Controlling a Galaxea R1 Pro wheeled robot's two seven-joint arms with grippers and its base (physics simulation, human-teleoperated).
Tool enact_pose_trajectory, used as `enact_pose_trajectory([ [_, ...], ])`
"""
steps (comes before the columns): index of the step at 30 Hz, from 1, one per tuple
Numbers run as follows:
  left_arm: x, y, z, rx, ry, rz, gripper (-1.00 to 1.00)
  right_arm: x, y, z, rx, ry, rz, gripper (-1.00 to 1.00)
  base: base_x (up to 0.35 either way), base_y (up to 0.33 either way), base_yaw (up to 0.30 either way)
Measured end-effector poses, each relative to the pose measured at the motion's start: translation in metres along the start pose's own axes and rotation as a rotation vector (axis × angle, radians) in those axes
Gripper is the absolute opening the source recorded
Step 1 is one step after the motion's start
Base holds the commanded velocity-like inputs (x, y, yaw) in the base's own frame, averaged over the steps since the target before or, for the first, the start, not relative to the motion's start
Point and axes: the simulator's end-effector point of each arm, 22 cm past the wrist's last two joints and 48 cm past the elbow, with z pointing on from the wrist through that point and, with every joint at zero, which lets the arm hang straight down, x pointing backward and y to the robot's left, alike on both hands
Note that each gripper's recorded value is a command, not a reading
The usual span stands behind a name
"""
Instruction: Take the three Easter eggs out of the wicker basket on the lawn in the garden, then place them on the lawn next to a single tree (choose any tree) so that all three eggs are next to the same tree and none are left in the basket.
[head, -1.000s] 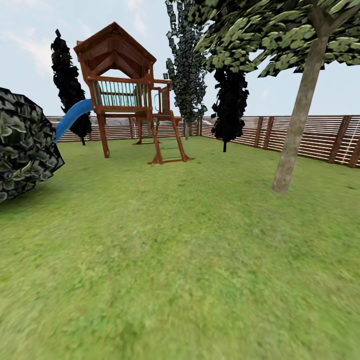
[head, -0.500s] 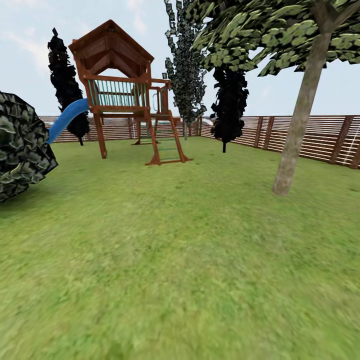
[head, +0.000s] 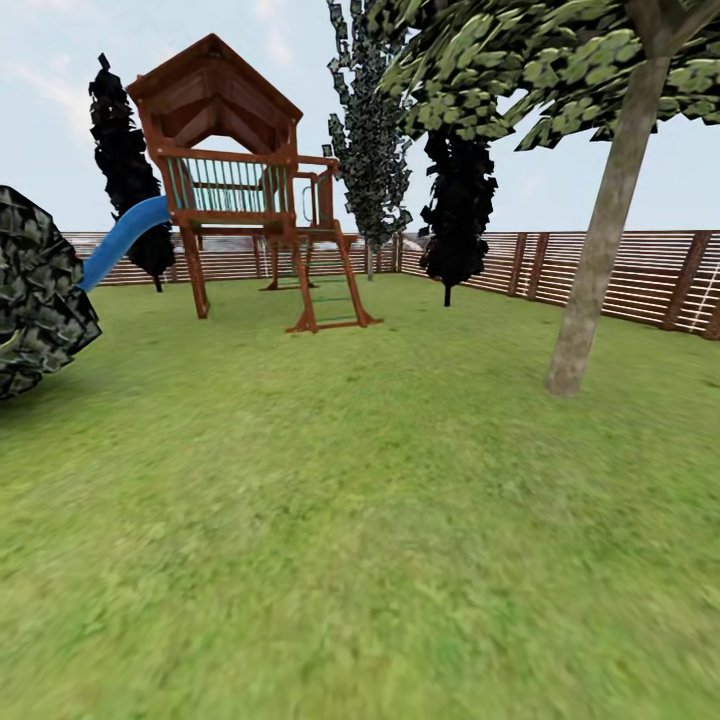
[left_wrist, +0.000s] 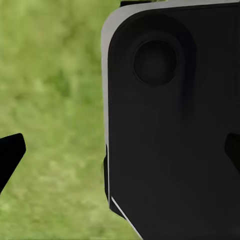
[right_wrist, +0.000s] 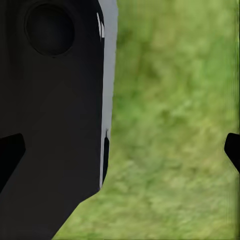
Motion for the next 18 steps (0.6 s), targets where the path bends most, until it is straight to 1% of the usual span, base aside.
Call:
enact_pose_trajectory([
  [18, 0.0001, 0.0, 0.0, 0.0, 0.0, 0.0, 1.0, 0.0001, 0.0, 0.0, 0.0, 0.0, 0.0, 1.0, 0.294, -0.149, 0.0],
])
